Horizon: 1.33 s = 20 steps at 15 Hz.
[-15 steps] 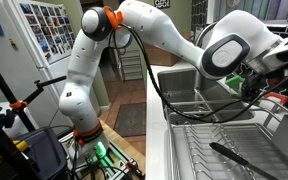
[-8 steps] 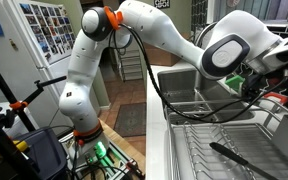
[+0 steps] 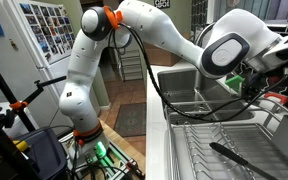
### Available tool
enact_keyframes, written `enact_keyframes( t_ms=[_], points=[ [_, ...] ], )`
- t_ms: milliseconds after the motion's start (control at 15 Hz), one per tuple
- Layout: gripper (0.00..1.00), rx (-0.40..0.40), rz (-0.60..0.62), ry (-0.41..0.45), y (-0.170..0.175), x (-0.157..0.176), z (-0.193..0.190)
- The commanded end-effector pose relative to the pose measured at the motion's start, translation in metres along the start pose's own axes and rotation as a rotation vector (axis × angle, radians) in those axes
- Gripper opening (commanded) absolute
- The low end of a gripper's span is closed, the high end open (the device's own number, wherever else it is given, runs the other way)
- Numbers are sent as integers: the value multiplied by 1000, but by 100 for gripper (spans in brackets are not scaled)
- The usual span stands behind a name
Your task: Pick up the silver utensils from the dish rack and put them in the sink
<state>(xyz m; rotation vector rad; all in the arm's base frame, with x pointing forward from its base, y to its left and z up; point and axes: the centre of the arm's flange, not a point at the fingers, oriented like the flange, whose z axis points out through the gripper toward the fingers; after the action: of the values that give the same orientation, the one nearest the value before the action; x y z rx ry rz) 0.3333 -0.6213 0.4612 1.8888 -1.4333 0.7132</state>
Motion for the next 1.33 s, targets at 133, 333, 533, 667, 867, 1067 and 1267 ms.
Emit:
enact_keyframes(
  t_ms=[133,333,533,667,867,1067,1267],
  points=[
    [100,-37,19,-33,11,2,-20],
    [100,-73,35,-74,15,3,-28],
    [100,-133,74,-122,19,0,-35],
    [100,-151,88,-135,18,-1,-36],
    [100,-161,100,-145,8,-8,-31],
    [100,-158,96,-135,0,-18,-24],
    [100,-176,96,-134,0,-24,-15]
  ],
)
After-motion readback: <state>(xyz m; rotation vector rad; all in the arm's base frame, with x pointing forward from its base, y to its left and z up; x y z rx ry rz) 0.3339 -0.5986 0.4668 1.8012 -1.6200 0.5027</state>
